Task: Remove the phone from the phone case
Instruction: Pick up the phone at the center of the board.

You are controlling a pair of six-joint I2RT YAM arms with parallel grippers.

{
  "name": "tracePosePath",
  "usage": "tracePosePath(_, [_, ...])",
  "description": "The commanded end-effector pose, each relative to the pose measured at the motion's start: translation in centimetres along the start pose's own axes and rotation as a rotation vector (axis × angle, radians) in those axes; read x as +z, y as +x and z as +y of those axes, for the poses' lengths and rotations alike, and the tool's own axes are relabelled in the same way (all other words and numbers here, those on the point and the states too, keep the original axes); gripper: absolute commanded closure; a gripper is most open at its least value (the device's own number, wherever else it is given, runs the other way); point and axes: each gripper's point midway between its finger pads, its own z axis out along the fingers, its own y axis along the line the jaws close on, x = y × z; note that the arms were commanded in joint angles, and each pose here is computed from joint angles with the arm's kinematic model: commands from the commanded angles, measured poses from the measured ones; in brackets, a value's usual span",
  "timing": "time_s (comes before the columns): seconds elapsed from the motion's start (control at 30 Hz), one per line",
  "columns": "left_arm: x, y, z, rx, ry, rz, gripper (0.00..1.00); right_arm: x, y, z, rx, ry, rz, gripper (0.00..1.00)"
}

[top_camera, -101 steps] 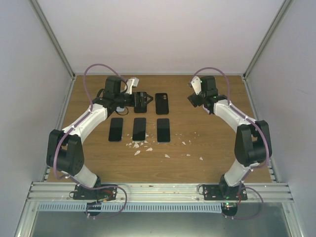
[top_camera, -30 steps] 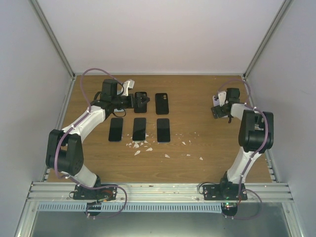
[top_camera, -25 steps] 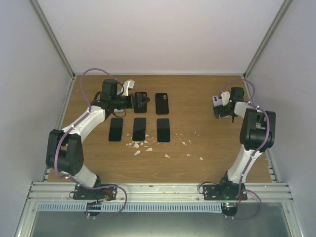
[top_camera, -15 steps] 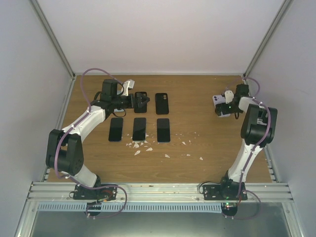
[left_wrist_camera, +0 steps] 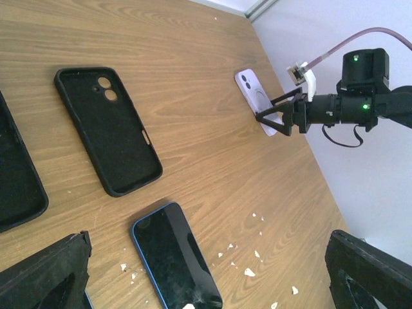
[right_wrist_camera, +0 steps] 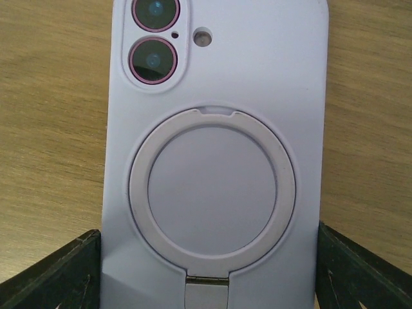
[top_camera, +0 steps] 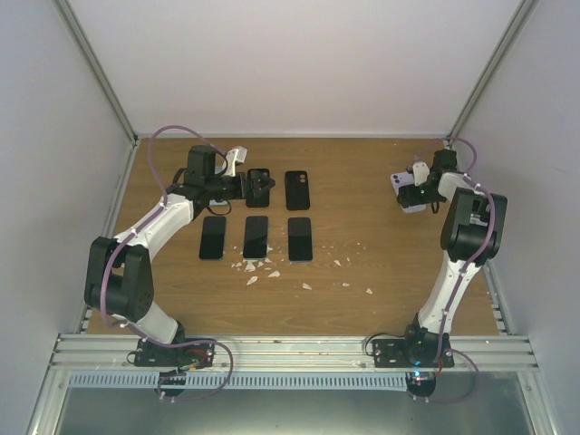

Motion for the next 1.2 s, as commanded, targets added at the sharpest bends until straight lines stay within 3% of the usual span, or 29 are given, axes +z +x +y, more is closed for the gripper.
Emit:
tracePosePath(0.0, [-0.1, -1.0, 0.0, 0.021, 0.005, -0.039, 0.01, 2.1, 4.9, 0.3, 0.044, -0.03, 0.152, 0.27])
tracePosePath(0.57, [0.2, -1.0, 0.0, 0.018, 0.017, -0.033, 0.01, -5.5, -0.6, 6.3, 0.091, -0.294, -0.064, 0.31])
tracePosePath(1.17, [3.0, 0.9, -2.9, 0.022, 0.141, 0.056, 0.04, -11.3, -2.0, 13.3, 0.056, -0.594, -0.172, 0.32])
